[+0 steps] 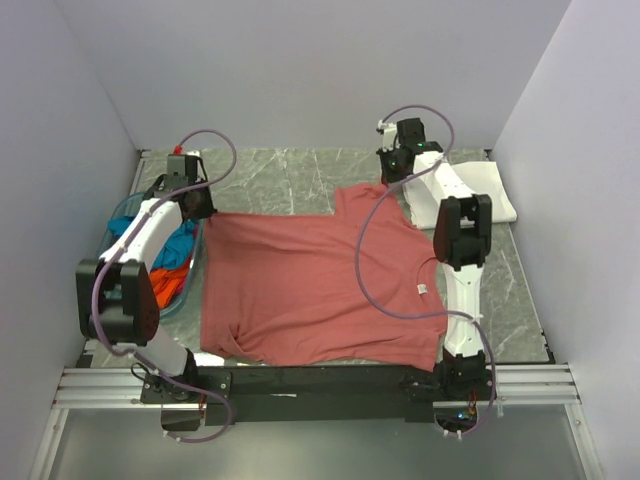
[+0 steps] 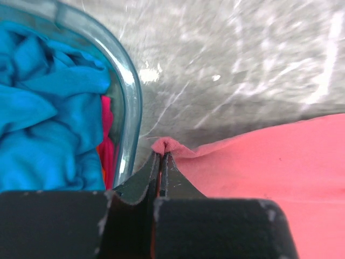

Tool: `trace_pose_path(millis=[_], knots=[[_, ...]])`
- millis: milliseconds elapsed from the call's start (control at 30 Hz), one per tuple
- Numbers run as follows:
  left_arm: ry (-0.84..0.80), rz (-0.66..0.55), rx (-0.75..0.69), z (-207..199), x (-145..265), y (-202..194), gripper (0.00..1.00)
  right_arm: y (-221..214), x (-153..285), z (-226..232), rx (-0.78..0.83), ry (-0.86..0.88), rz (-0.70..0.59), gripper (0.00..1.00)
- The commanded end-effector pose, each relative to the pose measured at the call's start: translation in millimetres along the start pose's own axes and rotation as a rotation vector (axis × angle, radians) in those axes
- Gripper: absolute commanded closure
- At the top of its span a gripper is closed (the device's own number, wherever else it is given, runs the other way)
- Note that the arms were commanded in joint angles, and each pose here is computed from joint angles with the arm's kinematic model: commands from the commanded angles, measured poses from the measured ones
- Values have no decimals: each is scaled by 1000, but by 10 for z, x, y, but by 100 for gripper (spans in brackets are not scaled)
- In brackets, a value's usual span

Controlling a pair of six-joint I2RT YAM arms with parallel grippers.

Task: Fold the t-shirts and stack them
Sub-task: Flatten the tshirt out

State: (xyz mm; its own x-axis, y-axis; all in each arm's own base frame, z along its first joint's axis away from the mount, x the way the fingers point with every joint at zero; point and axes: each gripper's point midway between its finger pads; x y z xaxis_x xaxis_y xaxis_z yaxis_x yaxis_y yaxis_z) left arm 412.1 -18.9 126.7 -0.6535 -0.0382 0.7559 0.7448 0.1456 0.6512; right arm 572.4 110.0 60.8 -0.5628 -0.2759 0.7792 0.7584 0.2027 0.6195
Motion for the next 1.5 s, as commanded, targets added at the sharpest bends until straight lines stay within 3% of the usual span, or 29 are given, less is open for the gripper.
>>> trace_pose_path(millis=[0,200,300,467,633,833,1033,1233,1333,1467], knots=[[-57,-163,27,-80,442,405,100,756,943,212,49,24,-248,100],[-107,-257,54,-131,851,515,100,859,1823,464,114,10,-350,100],[-154,-372,62,-191,1241,748,100,977,2413,539,145,-14,-433,100],[-326,-667,73,-397,2348,1236,100,1097,3679,664,216,-91,-611,100],[-501,-982,74,-521,3764,1526,100,1060,5151,867,286,-163,-857,100],[-648,-1326,72,-469,5419,1439,99,734,6969,1095,308,-284,-1261,100],[-742,-1519,74,-383,6399,1148,99,177,8120,1250,314,-420,-1538,100],[-789,-1581,96,-334,6704,974,99,-134,8681,1310,312,-529,-1690,100],[-761,-1568,103,-313,6619,999,99,-75,8625,1242,311,-560,-1667,100],[-731,-1514,108,-332,6326,1074,99,165,8199,1120,311,-535,-1557,100]])
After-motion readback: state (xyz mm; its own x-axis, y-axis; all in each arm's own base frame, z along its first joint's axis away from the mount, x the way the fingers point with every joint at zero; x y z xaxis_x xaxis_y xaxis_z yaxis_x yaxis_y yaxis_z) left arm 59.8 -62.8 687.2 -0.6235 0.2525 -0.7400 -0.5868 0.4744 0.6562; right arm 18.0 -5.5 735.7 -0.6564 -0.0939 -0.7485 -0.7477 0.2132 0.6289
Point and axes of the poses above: each gripper's point midway between its finger pads, its own x axis back along the fingers, its own z axis along the line the jaws close on, y = z × x, and after that the axes turned 4 degrees about -x, right-handed
